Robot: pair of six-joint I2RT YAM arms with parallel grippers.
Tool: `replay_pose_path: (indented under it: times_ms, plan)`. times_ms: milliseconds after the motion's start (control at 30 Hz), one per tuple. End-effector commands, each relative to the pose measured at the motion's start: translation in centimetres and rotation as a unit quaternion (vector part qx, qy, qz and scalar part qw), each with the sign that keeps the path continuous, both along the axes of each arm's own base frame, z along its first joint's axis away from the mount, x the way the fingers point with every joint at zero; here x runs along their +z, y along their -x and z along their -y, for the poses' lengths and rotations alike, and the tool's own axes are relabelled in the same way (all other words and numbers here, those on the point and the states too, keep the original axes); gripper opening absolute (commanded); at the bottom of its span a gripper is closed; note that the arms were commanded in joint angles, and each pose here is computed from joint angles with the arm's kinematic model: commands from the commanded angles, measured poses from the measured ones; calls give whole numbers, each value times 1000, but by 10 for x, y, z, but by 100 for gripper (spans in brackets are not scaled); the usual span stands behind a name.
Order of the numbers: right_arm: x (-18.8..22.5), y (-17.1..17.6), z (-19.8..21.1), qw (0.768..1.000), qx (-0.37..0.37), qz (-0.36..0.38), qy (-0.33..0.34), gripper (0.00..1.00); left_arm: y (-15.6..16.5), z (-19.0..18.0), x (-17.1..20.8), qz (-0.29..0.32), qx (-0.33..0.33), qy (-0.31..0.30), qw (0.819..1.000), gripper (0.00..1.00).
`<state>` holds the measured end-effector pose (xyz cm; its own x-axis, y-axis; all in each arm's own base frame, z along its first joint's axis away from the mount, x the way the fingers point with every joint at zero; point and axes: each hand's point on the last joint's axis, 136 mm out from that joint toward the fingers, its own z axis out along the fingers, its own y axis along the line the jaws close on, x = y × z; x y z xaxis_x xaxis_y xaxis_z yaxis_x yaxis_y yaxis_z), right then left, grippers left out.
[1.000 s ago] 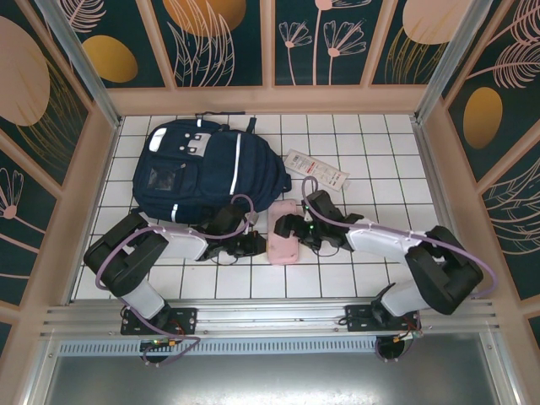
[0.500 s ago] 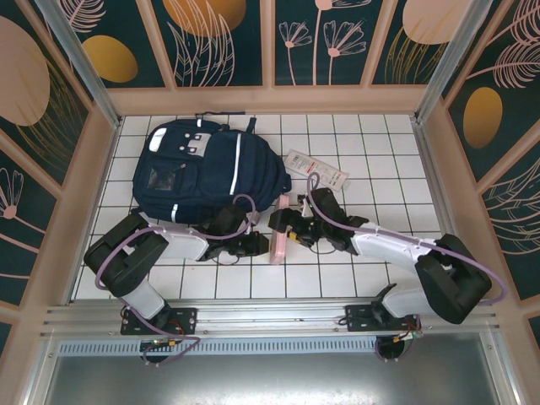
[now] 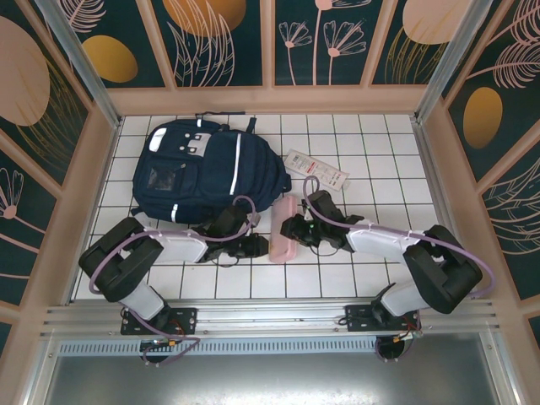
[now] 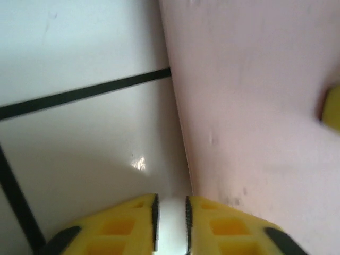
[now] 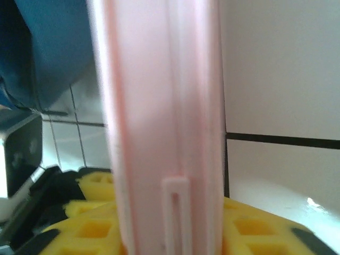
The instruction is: Pack the student bag
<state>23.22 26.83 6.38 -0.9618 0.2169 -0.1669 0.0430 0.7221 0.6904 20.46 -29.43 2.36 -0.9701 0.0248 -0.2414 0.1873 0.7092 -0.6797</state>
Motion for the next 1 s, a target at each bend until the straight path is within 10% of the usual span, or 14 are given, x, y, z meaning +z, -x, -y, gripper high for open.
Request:
replay_pose_path:
  times_ms: [0, 200, 433, 967]
  plan:
    - [3, -5, 19, 1000, -19, 17, 16, 22, -3, -9, 16, 24, 9, -25, 999, 34]
    - [50, 0, 19, 994, 36, 98, -23, 13, -26, -17, 71, 71, 47, -10, 996, 61]
    - [141, 22, 9, 964, 95, 176, -176, 13, -49, -14, 166, 76, 92, 193, 974, 84]
    - [222, 68, -4, 898, 193, 216, -333, 17, -40, 17, 279, 102, 1, 415, 904, 64]
